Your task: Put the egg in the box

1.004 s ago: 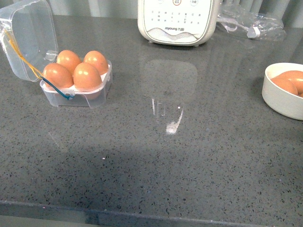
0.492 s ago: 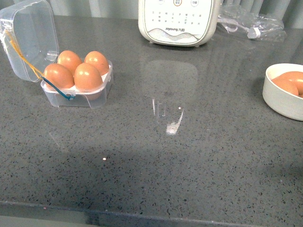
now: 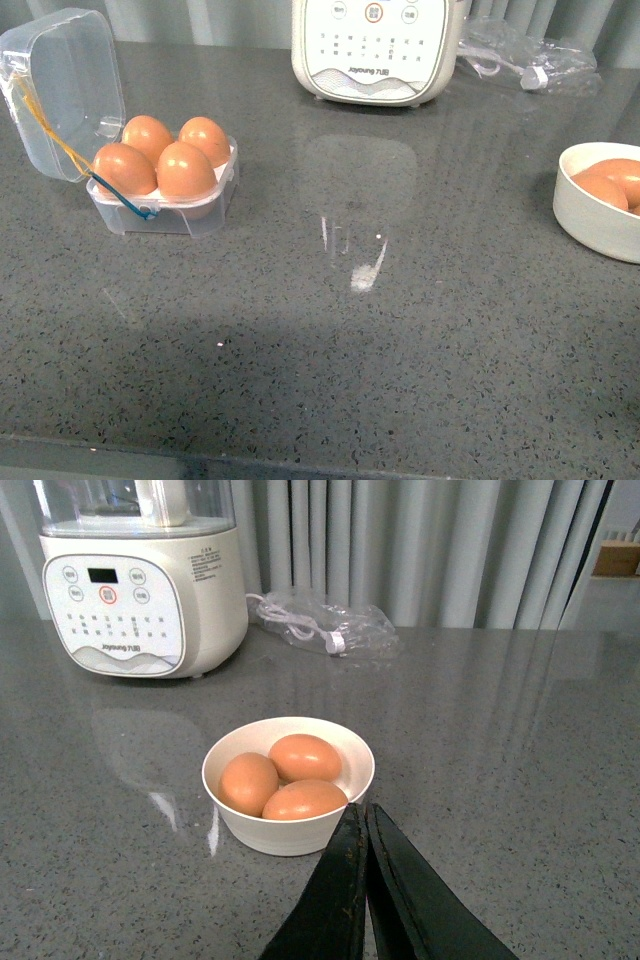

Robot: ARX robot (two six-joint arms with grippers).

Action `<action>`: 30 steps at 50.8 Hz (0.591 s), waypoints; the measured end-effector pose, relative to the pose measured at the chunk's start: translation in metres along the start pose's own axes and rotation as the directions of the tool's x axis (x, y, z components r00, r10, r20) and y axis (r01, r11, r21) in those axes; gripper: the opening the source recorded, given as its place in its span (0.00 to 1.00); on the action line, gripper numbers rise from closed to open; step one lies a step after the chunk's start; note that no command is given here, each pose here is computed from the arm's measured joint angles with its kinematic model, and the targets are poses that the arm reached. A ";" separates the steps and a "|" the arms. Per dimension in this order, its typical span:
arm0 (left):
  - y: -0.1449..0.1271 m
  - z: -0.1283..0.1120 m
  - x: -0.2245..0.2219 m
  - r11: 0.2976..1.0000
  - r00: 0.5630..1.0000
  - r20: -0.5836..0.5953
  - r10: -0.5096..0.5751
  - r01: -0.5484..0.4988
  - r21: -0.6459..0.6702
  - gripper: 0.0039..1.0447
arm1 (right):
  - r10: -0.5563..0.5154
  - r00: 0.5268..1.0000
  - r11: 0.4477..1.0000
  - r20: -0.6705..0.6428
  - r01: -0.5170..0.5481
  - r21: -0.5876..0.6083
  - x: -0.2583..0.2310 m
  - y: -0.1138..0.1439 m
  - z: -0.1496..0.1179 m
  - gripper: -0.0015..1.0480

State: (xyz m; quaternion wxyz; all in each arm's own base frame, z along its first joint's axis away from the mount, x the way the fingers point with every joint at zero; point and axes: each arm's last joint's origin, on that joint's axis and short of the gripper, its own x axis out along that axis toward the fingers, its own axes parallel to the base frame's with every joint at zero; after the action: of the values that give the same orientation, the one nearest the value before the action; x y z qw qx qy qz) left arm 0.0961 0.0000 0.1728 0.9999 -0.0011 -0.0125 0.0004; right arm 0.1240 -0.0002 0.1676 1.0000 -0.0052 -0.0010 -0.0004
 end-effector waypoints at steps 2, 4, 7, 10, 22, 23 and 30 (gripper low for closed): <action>0.000 0.000 0.000 1.000 1.000 0.000 0.000 0.000 0.000 0.94 | 0.000 1.000 1.000 0.004 0.000 0.000 -0.002 0.000 0.001 0.03; 0.000 0.000 0.000 1.000 1.000 0.000 0.000 0.000 0.000 0.94 | 0.000 1.000 1.000 0.006 0.000 0.000 -0.003 0.000 0.001 0.03; 0.000 0.000 0.000 1.000 1.000 0.000 0.000 0.000 0.000 0.94 | 0.000 1.000 1.000 0.006 0.000 0.000 -0.005 0.000 0.001 0.03; 0.000 0.000 0.000 1.000 1.000 0.000 0.000 0.000 0.000 0.94 | 0.000 1.000 1.000 0.004 0.000 0.000 -0.007 0.000 0.001 0.03; 0.000 0.000 0.000 1.000 1.000 0.000 0.000 0.000 0.000 0.94 | 0.000 1.000 1.000 0.007 0.000 0.000 -0.012 0.000 0.001 0.03; 0.000 0.000 0.000 1.000 1.000 0.000 0.000 0.000 0.000 0.94 | 0.000 1.000 1.000 0.006 0.000 0.000 -0.012 0.000 0.001 0.03; 0.000 0.000 0.000 1.000 1.000 0.000 0.000 0.000 0.000 0.94 | 0.000 1.000 1.000 0.006 0.000 0.000 -0.015 0.000 0.001 0.03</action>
State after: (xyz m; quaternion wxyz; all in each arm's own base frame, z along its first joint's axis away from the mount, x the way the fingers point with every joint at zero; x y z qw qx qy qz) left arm 0.0961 0.0000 0.1728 0.9999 -0.0011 -0.0125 0.0004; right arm 0.1093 -0.0002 0.1682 1.0000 -0.0053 -0.0043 -0.0004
